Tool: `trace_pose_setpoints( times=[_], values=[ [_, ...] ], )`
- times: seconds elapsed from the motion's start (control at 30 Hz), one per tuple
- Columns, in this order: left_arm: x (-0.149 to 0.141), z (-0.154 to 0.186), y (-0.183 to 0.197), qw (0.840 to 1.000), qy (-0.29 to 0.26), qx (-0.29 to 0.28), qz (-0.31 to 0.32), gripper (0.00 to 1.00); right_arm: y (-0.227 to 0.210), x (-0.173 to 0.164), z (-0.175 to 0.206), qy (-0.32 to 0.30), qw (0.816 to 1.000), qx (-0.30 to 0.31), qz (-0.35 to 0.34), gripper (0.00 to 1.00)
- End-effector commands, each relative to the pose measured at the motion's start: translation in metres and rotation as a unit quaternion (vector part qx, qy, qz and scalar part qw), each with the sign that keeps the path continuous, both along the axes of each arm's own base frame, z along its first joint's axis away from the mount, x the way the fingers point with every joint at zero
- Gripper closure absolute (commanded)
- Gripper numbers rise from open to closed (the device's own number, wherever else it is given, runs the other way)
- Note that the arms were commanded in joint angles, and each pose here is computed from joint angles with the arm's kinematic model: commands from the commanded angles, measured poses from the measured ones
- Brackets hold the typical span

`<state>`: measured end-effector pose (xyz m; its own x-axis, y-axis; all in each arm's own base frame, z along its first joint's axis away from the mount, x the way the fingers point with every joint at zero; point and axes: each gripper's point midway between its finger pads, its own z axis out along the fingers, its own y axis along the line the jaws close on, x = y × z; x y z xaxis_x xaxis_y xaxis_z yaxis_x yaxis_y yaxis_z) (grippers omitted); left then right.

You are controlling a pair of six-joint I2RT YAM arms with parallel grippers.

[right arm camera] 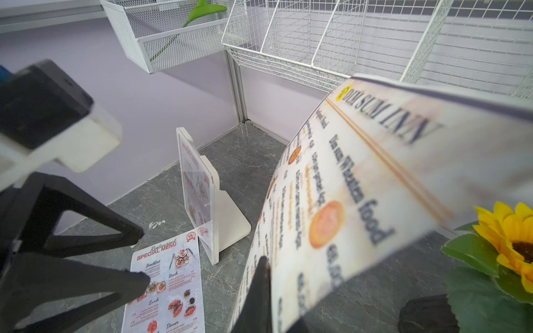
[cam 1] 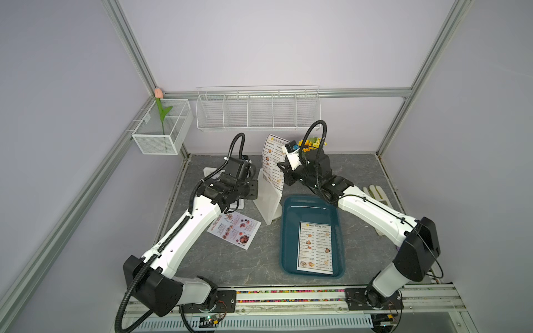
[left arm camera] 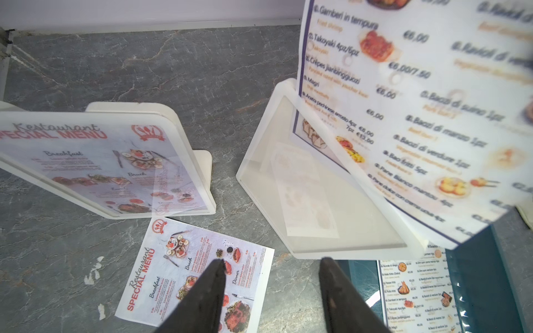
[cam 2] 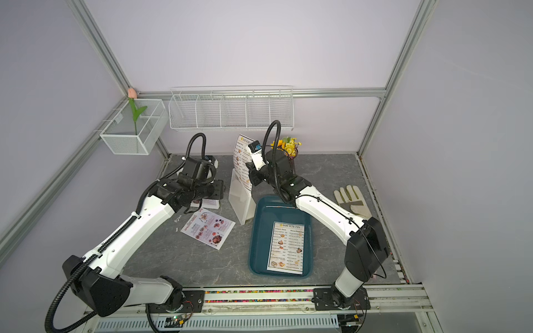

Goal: Replace the menus in the menu holders
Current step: Insert the menu into the menu holder.

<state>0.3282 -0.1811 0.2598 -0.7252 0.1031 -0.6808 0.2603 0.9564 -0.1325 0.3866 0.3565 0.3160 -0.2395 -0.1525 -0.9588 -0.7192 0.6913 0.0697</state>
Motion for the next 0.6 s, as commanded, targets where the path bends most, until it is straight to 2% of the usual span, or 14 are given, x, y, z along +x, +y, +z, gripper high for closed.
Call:
trace_pose_setpoints(
  times=[0.0,0.57],
  values=[
    [-0.0001,0.0215,0.0005,0.999,-0.032,-0.008,-0.005,0.45,0.0048,0.003,-0.0084,-0.007,1.0,-0.003,-0.003,0.92],
    [0.0012,0.0232,0.0017,0.999,-0.037,-0.002,-0.007,0.45,0.0091,-0.0019,-0.0146,-0.028,0.999,-0.003,-0.019,0.92]
  ],
)
